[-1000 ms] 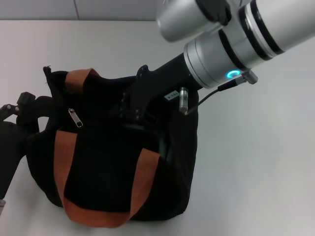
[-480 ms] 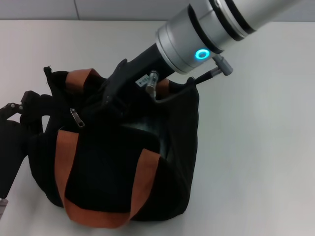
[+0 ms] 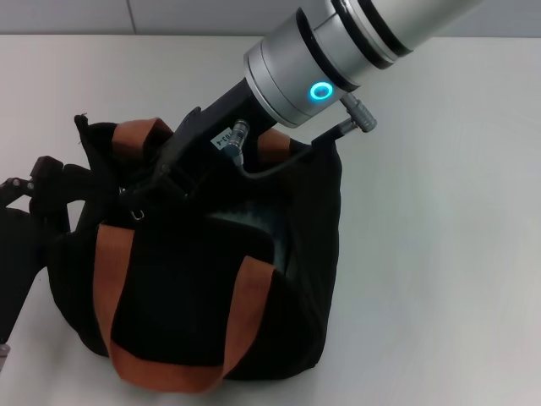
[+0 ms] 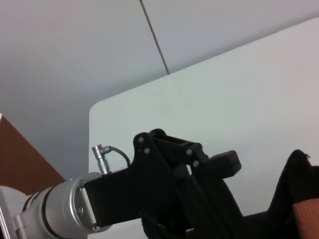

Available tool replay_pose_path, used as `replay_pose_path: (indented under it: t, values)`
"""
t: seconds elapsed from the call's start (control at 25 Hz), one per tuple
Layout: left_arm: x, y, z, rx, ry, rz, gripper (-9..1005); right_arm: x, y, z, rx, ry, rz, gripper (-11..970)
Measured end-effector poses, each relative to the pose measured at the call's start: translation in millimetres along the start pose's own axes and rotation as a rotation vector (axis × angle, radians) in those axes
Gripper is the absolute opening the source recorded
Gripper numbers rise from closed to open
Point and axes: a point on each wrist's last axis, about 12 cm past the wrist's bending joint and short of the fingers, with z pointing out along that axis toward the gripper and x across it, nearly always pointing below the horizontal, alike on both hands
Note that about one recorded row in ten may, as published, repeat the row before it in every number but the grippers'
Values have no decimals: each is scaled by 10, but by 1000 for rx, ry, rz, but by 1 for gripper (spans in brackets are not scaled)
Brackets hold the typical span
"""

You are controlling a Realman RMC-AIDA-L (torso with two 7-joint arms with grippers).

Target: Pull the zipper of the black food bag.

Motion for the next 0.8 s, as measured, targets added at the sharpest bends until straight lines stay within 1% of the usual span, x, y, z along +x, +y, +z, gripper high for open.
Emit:
replay_pose_path:
  t: [0.28,0.48,0.68,0.8]
  values:
    - [0,4,8,-1,-4,2,7,10,-5,91,2,16,3,225]
    - [-2,6,-1,-3,-4,2,7,10,60,182,2,52,-51,225]
    - [-4,9,-6,-5,-4,3,8,4,78,220,10,54,-99,108]
    - [3,22,-10,-9,-4,12,8,4,101,200,10,45,-111,-5]
